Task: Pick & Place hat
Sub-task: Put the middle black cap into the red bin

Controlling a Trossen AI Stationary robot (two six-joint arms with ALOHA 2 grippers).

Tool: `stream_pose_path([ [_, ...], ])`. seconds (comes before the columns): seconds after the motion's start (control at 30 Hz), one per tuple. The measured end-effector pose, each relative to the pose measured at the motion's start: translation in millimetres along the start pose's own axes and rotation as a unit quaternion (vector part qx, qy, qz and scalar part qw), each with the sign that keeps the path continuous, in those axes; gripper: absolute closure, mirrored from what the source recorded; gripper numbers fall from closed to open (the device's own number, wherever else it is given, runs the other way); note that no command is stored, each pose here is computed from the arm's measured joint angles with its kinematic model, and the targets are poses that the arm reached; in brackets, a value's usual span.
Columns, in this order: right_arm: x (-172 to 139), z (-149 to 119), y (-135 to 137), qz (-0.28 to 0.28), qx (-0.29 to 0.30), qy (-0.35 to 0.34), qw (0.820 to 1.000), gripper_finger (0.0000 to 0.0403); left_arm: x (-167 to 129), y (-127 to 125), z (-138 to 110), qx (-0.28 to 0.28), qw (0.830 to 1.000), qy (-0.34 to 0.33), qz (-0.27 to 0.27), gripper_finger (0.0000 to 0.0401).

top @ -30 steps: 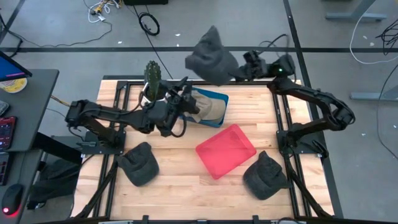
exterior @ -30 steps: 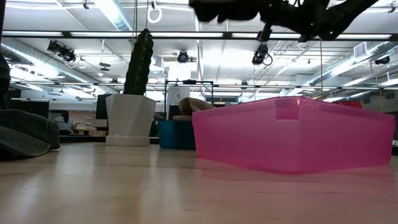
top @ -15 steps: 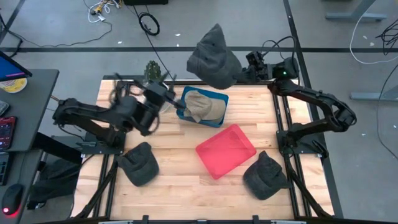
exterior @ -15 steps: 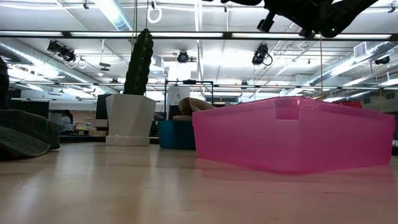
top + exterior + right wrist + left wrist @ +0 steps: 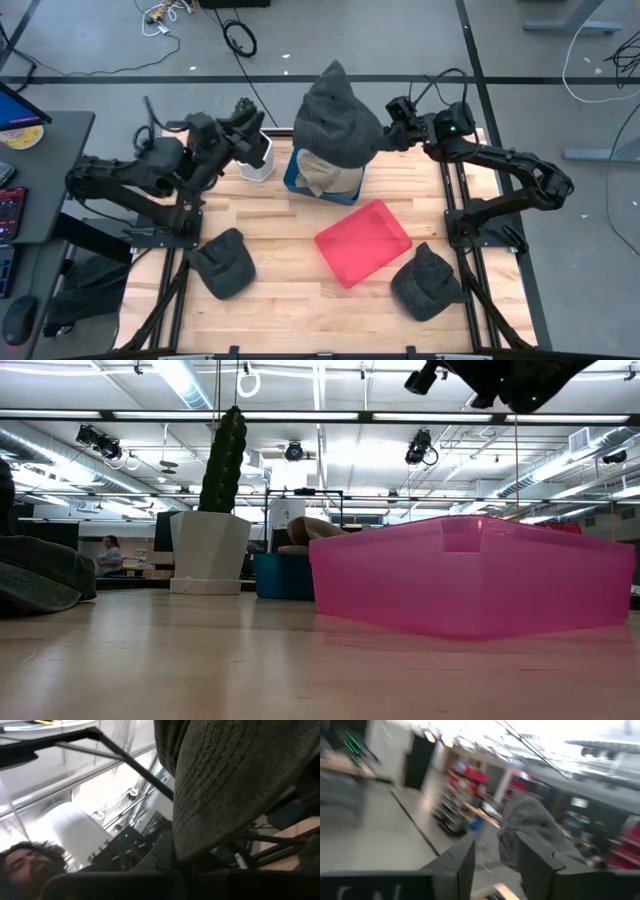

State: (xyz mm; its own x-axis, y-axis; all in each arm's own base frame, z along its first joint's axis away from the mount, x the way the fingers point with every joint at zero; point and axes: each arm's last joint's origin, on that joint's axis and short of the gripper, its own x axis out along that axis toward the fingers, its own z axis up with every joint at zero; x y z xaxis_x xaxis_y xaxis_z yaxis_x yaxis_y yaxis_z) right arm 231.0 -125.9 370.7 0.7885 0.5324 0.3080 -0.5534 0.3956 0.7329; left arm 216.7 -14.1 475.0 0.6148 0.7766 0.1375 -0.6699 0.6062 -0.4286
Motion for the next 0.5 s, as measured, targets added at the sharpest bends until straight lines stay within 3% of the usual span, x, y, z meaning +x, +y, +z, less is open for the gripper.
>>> stream_pose_path([
  [0.23,18,-12,3,0.027,0.007,0.035,0.999,0.0397,18,19,-9,-0.129,0.979,0.114,-0.109,0.0176],
  [0.5,33,-23,7,0.051,0.015,0.06,0.997,0.0397,32,24,-2,-0.209,0.937,0.169,-0.223,0.0082],
])
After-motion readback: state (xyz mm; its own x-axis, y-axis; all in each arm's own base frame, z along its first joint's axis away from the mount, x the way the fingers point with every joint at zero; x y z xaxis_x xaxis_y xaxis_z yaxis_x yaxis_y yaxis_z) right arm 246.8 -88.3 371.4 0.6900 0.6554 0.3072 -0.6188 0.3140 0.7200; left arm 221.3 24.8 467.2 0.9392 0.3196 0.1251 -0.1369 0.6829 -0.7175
